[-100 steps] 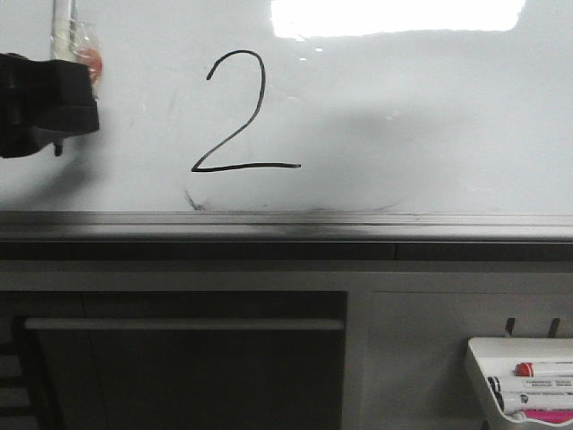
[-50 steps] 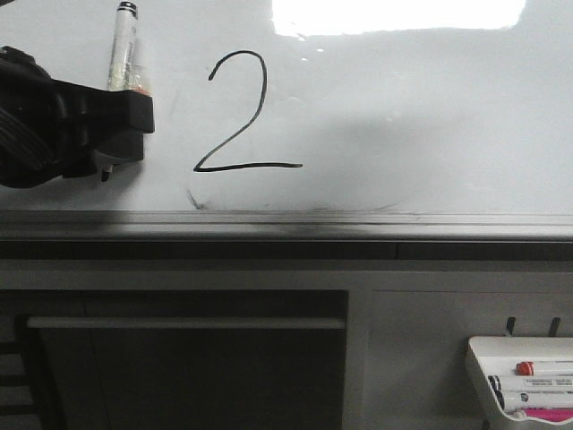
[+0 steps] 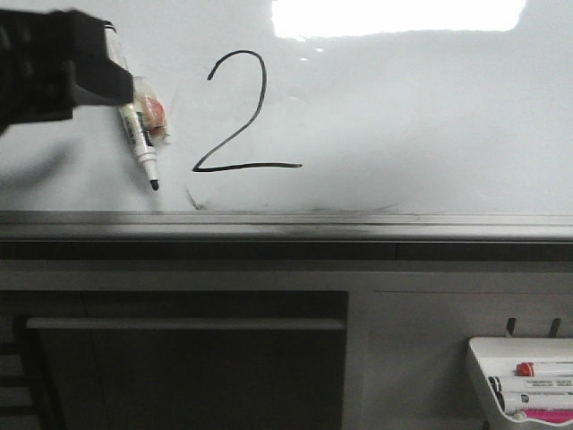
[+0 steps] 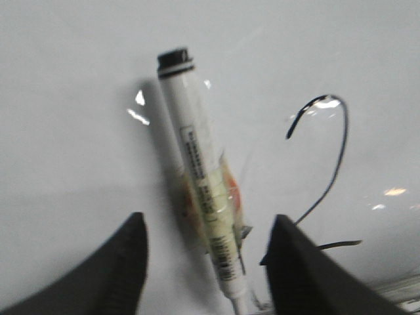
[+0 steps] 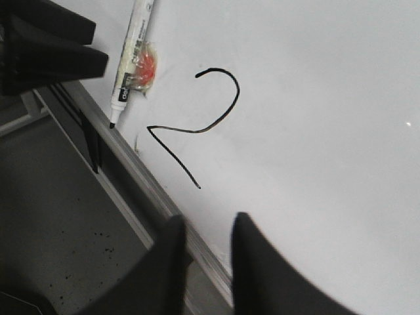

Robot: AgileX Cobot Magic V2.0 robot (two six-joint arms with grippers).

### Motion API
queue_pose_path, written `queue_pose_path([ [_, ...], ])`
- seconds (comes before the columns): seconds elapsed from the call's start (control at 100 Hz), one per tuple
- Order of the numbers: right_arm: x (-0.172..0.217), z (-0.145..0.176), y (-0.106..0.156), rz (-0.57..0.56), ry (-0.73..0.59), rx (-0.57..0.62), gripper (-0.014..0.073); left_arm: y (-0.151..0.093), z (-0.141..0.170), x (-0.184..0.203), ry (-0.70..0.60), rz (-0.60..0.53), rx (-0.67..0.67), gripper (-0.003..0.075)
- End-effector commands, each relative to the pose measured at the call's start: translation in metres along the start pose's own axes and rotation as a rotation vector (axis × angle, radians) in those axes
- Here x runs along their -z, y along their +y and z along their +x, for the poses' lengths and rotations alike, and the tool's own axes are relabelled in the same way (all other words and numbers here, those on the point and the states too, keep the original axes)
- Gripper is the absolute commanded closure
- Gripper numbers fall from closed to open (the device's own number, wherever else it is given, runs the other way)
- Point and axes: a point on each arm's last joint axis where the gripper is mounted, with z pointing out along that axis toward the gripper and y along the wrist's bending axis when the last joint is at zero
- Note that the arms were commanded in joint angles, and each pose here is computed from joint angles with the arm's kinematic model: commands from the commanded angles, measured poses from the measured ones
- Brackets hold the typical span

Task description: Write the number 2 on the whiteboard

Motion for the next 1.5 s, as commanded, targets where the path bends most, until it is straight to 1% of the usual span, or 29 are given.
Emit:
queue_pose_path([
  [0.0,0.040,-0.006,-0.007,0.053,-0.171,-0.013,0.0653,-0.007,-0.027,0.028,-0.170,0.062,-0.015,0.0744],
  [0.06,0.060,0.001,-0.005,0.066,-0.284,-0.030,0.0646,-0.008,-0.031,0.049,-0.234,0.098,-0.047,0.0735],
  [0.13,0.088,0.019,-0.001,0.091,-0.448,-0.037,0.0645,-0.006,-0.034,0.073,-0.308,0.124,-0.043,0.0740],
  [0.18,0.105,0.040,0.004,0.111,-0.564,-0.036,0.0645,-0.004,-0.033,0.092,-0.368,0.143,-0.069,0.0740],
  [0.22,0.114,0.060,0.009,0.123,-0.624,-0.034,0.0645,-0.002,-0.028,0.102,-0.396,0.152,-0.137,0.0740],
  [0.29,0.120,0.095,0.018,0.138,-0.680,-0.026,0.0645,0.000,-0.019,0.122,-0.460,0.180,-0.240,0.0740],
  [0.34,0.122,0.118,0.023,0.144,-0.706,-0.026,0.0646,0.003,-0.011,0.131,-0.488,0.192,-0.273,0.0740],
  [0.42,0.123,0.151,0.032,0.151,-0.743,-0.032,0.0646,0.007,-0.003,0.143,-0.529,0.202,-0.271,0.0740],
  [0.52,0.122,0.180,0.039,0.163,-0.790,-0.035,0.0646,0.012,0.006,0.149,-0.548,0.206,-0.264,0.0740],
  [0.56,0.120,0.190,0.042,0.167,-0.801,-0.035,0.0646,0.013,0.010,0.149,-0.546,0.205,-0.265,0.0740],
  [0.6,0.114,0.192,0.043,0.161,-0.783,-0.034,0.0646,0.015,0.014,0.148,-0.536,0.203,-0.263,0.0740],
  [0.69,0.095,0.196,0.045,0.134,-0.695,-0.036,0.0646,0.017,0.020,0.146,-0.511,0.198,-0.267,0.0740],
  [0.81,0.078,0.204,0.049,0.116,-0.621,-0.032,0.0646,0.019,0.026,0.144,-0.485,0.194,-0.268,0.0740],
  [0.98,0.063,0.216,0.053,0.101,-0.563,-0.029,0.0646,0.019,0.028,0.144,-0.488,0.194,-0.268,0.0740],
  [1.0,0.063,0.217,0.053,0.100,-0.559,-0.029,0.0646,0.021,0.029,0.144,-0.504,0.193,-0.245,0.0740],
  [1.06,0.059,0.220,0.054,0.096,-0.542,-0.029,0.0646,0.030,0.032,0.145,-0.556,0.146,-0.129,0.0740],
  [1.1,0.057,0.222,0.055,0.094,-0.535,-0.028,0.0646,0.035,0.033,0.150,-0.599,0.113,-0.113,0.0740],
  [1.12,0.057,0.222,0.055,0.094,-0.533,-0.028,0.0646,0.037,0.034,0.152,-0.616,0.084,-0.126,0.0740],
  [1.17,0.055,0.224,0.055,0.092,-0.525,-0.028,0.0646,0.043,0.035,0.159,-0.683,-0.007,-0.214,0.0740],
  [1.18,0.055,0.224,0.055,0.092,-0.526,-0.028,0.0646,0.045,0.035,0.160,-0.691,-0.040,-0.241,0.0740],
  [1.25,0.054,0.225,0.056,0.091,-0.524,-0.028,0.0646,0.049,0.037,0.166,-0.707,-0.168,-0.355,0.0739],
  [1.32,0.054,0.225,0.056,0.091,-0.521,-0.027,0.0646,0.055,0.045,0.165,-0.615,-0.270,-0.406,0.0739],
  [1.35,0.054,0.225,0.056,0.091,-0.521,-0.027,0.0646,0.058,0.051,0.163,-0.537,-0.305,-0.401,0.0739],
  [1.38,0.054,0.225,0.056,0.091,-0.521,-0.027,0.0646,0.060,0.055,0.162,-0.493,-0.330,-0.395,0.0740],
  [1.39,0.054,0.225,0.056,0.091,-0.521,-0.027,0.0646,0.062,0.059,0.161,-0.460,-0.354,-0.387,0.0740],
  [1.44,0.054,0.225,0.056,0.091,-0.521,-0.027,0.0646,0.066,0.068,0.160,-0.368,-0.390,-0.363,0.0739],
  [1.49,0.054,0.225,0.056,0.091,-0.521,-0.027,0.0646,0.070,0.076,0.159,-0.329,-0.428,-0.364,0.0739],
])
